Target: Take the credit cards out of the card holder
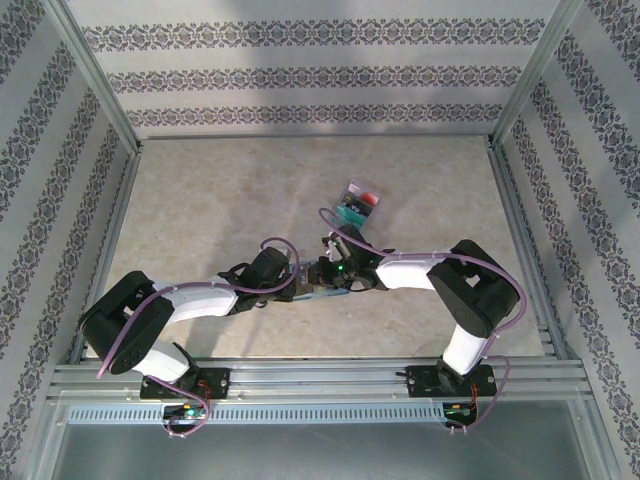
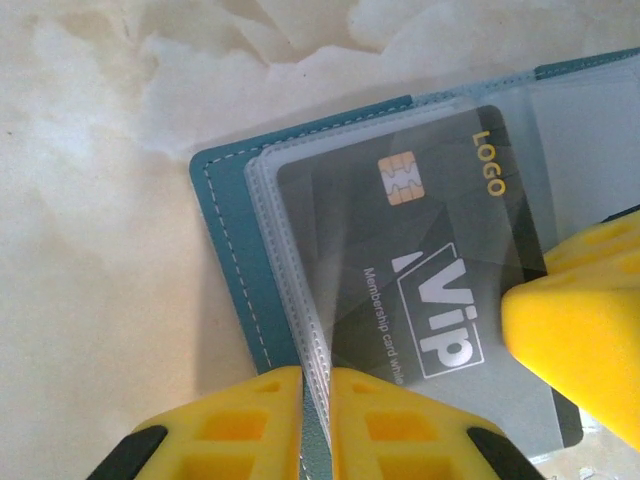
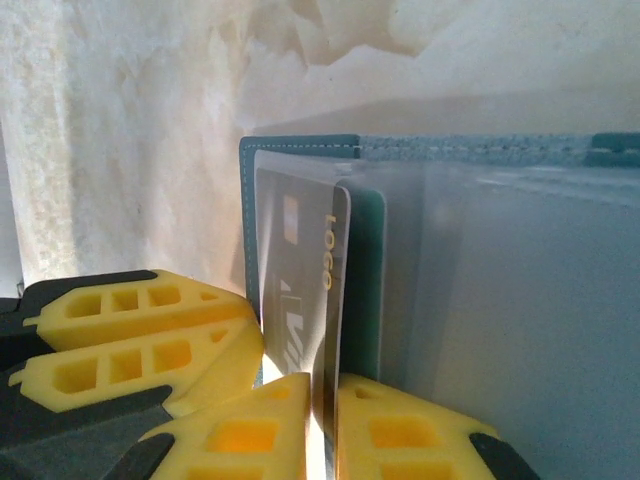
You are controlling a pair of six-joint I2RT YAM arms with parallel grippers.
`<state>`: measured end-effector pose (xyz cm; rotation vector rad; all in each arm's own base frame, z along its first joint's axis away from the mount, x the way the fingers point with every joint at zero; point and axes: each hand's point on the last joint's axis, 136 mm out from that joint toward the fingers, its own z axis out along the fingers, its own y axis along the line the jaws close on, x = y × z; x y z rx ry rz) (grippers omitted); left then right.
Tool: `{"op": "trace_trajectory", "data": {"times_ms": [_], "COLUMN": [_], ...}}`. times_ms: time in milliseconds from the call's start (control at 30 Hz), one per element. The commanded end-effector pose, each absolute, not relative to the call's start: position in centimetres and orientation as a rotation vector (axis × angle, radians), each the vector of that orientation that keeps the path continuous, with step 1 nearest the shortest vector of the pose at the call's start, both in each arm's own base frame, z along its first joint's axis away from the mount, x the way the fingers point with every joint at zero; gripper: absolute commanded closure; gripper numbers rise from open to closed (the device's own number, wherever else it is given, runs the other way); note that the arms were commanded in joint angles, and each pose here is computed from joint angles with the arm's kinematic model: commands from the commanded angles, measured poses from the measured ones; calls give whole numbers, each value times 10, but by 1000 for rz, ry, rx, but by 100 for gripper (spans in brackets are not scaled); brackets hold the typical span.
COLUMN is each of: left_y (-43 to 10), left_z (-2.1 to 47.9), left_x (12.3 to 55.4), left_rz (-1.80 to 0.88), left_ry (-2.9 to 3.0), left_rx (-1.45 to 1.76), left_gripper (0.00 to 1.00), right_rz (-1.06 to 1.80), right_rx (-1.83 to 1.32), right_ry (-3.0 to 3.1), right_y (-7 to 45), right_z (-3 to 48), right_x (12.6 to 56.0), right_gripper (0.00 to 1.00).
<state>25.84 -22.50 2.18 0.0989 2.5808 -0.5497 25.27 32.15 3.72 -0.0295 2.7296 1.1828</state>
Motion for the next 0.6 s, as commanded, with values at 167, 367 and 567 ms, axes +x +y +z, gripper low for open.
{"op": "trace_trajectory", "data": {"times_ms": [167,367,567], "left_y": [-225,-225,-225], "left_z": [15,13,13], "left_x": [253,253,253], "left_rz": [-528,-525,-524], "left_ry": [2610,2615,2617], "left_rx": [91,94,92], "left_gripper": [85,85,85], "right_rz": [1401,1454,1463], "right_rx": [-47,-46,-35], "right_ry": [2589,2573,2564], "right_y": [325,328,327], "right_z": [71,73,72], "right_x": [254,254,255], "right_gripper": [88,82,84]}}
